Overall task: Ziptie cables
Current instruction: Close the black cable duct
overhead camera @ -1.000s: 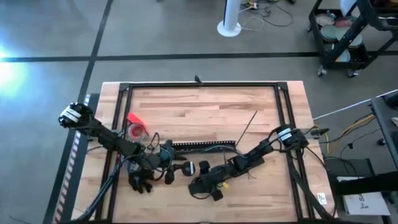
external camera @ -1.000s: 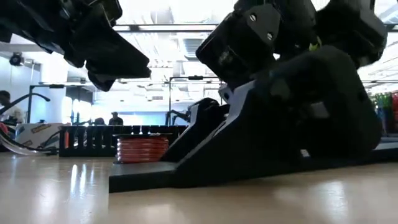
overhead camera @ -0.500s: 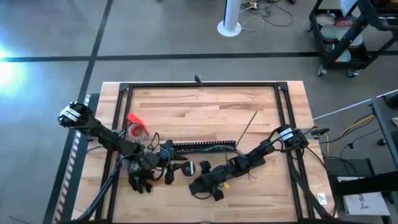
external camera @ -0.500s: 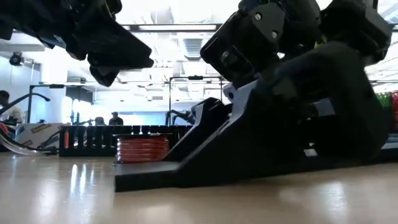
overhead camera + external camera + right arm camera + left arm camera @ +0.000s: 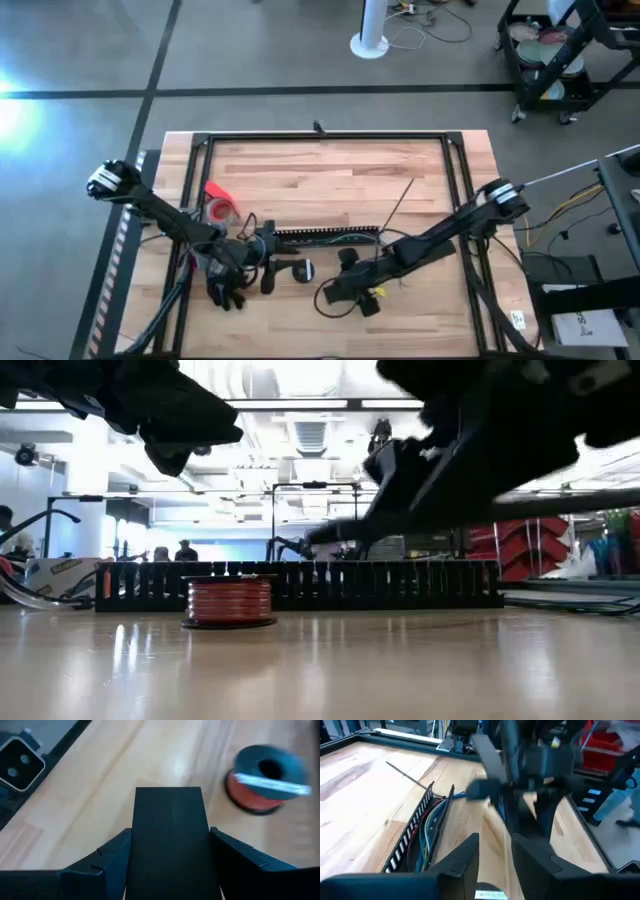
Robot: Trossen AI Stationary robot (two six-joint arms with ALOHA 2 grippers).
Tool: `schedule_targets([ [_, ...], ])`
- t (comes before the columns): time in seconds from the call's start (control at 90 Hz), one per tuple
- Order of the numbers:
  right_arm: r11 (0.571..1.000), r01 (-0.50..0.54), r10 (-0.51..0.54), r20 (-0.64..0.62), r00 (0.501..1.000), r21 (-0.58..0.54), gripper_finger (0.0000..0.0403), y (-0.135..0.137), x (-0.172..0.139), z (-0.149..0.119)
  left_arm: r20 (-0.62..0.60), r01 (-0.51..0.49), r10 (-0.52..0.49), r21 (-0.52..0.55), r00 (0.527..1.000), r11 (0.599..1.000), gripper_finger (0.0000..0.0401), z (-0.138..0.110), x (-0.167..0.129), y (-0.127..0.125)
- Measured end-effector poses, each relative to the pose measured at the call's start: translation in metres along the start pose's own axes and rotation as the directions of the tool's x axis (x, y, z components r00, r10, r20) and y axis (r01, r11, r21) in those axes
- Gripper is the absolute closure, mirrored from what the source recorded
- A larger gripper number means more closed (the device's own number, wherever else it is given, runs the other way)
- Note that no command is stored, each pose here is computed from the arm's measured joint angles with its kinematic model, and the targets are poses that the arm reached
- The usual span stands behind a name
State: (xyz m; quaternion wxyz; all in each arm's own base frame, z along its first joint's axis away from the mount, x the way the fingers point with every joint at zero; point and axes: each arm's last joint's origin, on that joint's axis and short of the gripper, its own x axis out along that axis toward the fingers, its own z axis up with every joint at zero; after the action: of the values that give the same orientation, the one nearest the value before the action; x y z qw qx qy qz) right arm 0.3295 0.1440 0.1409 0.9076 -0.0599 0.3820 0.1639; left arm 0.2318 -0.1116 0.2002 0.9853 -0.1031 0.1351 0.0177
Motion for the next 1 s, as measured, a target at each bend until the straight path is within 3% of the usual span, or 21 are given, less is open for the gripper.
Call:
schedule_targets([
  [0.144, 0.98, 0.197, -0.197, 0.016, 0.98, 0.019, 0.0185, -0.016, -0.025, 0.003, 0.007, -0.034, 0.034, 0.007, 0.999, 0.999, 0.0296, -0.001, 0.001, 0.001],
  [0.244, 0.952, 0.305, -0.305, -0.009, 0.952, 0.034, 0.0185, -0.035, -0.031, 0.0, 0.035, -0.132, 0.132, -0.012, 0.991, 0.991, 0.0298, -0.001, 0.002, 0.004],
  [0.344, 0.938, 0.342, -0.341, -0.033, 0.94, 0.059, 0.0182, -0.054, -0.029, -0.003, 0.075, -0.221, 0.223, -0.032, 0.972, 0.975, 0.0298, 0.002, 0.001, 0.009],
  [0.5, 0.937, 0.341, -0.336, -0.076, 0.939, 0.068, 0.0186, -0.073, -0.019, -0.013, 0.099, -0.272, 0.281, -0.1, 0.954, 0.957, 0.0296, 0.014, 0.003, 0.027],
  [0.689, 0.939, 0.341, -0.337, -0.073, 0.939, 0.046, 0.0183, -0.079, -0.01, -0.016, 0.046, -0.282, 0.299, -0.216, 0.953, 0.935, 0.0301, 0.03, 0.014, 0.079],
  [1.0, 0.925, 0.38, -0.378, -0.071, 0.923, 0.016, 0.0185, -0.089, -0.012, -0.017, 0.021, -0.192, 0.202, -0.234, 0.979, 0.953, 0.0304, 0.027, 0.041, 0.188],
])
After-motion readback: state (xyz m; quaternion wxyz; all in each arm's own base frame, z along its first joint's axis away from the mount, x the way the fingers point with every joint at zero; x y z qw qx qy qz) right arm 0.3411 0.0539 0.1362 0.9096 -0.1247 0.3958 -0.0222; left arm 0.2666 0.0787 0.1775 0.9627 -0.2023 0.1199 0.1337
